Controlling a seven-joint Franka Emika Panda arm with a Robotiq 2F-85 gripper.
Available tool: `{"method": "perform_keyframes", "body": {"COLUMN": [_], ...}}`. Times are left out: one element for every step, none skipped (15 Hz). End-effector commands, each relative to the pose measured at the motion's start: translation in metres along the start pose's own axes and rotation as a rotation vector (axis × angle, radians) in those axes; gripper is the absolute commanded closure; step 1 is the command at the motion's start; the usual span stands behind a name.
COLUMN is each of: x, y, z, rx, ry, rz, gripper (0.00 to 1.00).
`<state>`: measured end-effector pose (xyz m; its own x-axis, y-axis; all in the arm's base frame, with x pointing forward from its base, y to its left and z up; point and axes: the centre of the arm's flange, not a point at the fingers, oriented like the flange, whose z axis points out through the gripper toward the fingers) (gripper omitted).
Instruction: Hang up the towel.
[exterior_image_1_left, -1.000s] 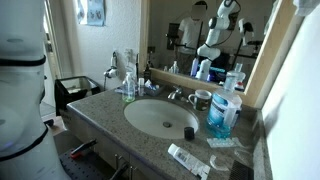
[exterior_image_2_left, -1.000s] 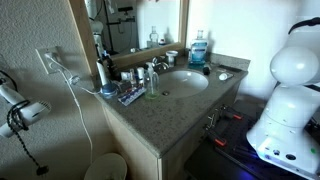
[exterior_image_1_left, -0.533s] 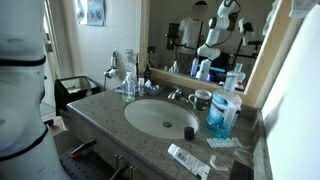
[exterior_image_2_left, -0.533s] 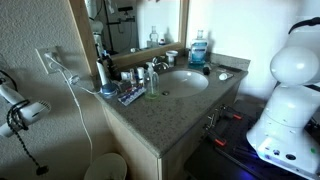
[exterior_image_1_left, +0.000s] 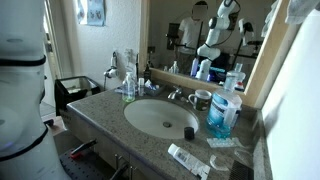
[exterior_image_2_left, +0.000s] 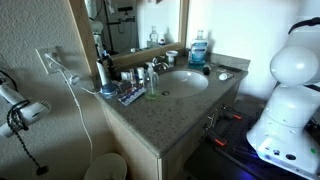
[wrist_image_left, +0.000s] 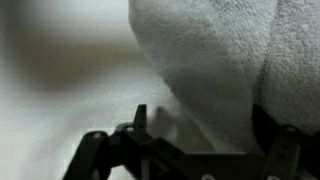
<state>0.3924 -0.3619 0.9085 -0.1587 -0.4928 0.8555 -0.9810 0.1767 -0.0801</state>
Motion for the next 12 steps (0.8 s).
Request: {"method": "perform_keyframes", "body": {"x": [0.0116,0.0119,0.0122,0.012,0.0119,0.0124,0.0128,0.0133,0.0141,0.0147,0.0149,0.0156], "y": [0.0043,0.0051,0.0059,0.0061,0.0064,0.0069,0.0072,0.0076,0.0079,0.0084,0.009,0.0095], "z": [-0.0011,-0.0001,0.0009,0.0016,0.0022,0.0025,0.0025,0.0031,0.0031,0.0028,0.003,0.0029], "rx": [0.006,0.011,0.025,0.039,0.047,0.058,0.07,0.079,0.09,0.102,0.109,0.122], "ry": [-0.043,-0.052,-0.073,-0.091,-0.102,-0.117,-0.131,-0.142,-0.157,-0.169,-0.18,-0.197], "rz": [0.0,0.0,-0.005,-0.011,-0.017,-0.019,-0.022,-0.026,-0.027,-0.029,-0.027,-0.026], "gripper": [0.0,0.0,0.0,0.0,0.0,0.0,0.0,0.0,0.0,0.0,0.0,0.0]}}
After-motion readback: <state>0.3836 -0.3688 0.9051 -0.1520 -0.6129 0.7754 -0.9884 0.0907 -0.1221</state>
